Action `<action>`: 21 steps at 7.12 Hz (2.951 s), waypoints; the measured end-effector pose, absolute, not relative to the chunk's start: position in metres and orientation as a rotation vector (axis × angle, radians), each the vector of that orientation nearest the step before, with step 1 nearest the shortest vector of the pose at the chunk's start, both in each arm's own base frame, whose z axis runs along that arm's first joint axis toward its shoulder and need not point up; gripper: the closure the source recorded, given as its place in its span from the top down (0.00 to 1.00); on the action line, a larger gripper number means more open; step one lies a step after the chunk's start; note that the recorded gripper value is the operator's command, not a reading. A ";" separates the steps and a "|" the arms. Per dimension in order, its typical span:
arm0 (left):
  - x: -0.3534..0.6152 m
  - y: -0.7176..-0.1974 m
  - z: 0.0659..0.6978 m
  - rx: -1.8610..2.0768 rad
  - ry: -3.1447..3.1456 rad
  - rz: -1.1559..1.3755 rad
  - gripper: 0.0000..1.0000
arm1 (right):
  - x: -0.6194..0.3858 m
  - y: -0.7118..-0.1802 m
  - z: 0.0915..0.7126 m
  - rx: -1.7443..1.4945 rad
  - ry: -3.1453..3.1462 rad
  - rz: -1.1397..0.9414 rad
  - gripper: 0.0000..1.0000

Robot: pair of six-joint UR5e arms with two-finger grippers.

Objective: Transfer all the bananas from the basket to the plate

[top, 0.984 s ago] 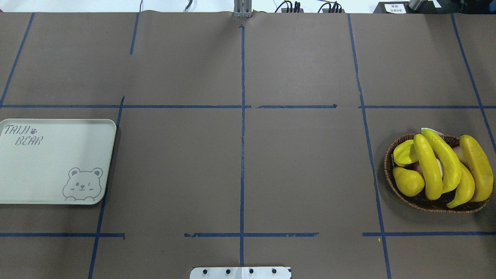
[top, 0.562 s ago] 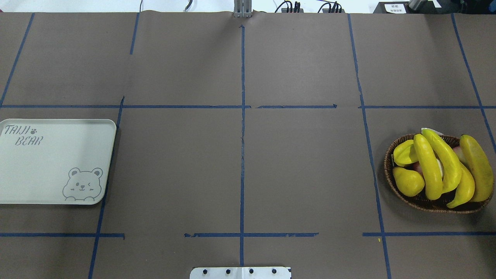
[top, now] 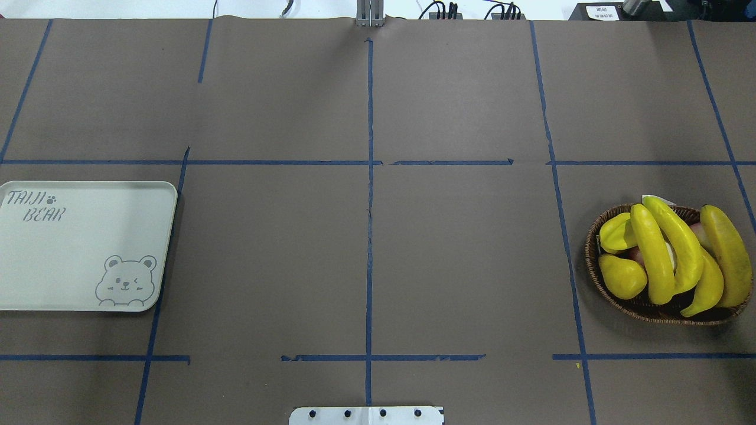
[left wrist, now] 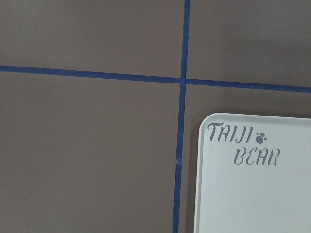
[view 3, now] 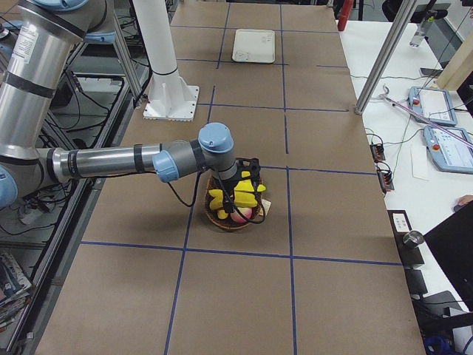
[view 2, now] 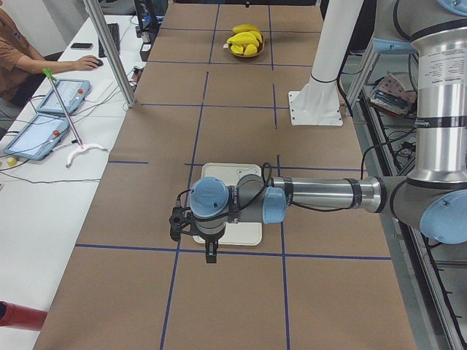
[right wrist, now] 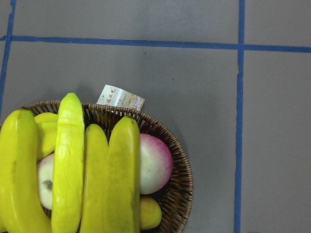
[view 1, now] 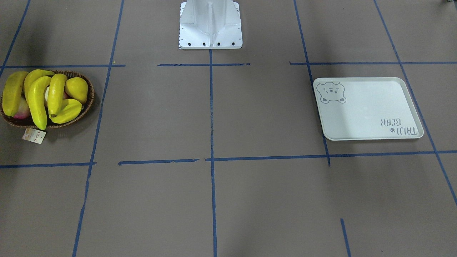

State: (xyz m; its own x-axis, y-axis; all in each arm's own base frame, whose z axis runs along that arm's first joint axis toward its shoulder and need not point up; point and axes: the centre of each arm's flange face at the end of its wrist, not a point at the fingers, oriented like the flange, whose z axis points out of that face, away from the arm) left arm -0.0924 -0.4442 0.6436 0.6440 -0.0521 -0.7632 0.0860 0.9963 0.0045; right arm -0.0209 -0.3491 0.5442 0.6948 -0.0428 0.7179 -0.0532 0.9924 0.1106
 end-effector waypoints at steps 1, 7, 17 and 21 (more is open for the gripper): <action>-0.092 -0.444 0.644 0.041 0.868 -0.079 1.00 | -0.040 -0.346 0.541 0.099 -0.817 0.031 1.00; -0.092 -0.443 0.645 0.040 0.868 -0.078 1.00 | -0.103 -0.338 0.556 0.063 -0.756 -0.009 0.99; -0.092 -0.444 0.643 0.043 0.875 -0.078 1.00 | -0.128 -0.329 0.585 -0.008 -0.730 -0.073 0.79; -0.091 -0.444 0.642 0.044 0.888 -0.078 1.00 | -0.133 -0.330 0.592 -0.022 -0.725 -0.081 0.64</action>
State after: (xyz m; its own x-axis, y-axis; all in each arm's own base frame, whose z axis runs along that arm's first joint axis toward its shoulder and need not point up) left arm -0.0912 -0.4442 0.6415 0.6281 -0.0498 -0.7765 0.0860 0.9963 0.0057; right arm -0.1329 -0.3296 0.5918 0.7456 -0.0661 0.6631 0.0814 0.9966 0.0078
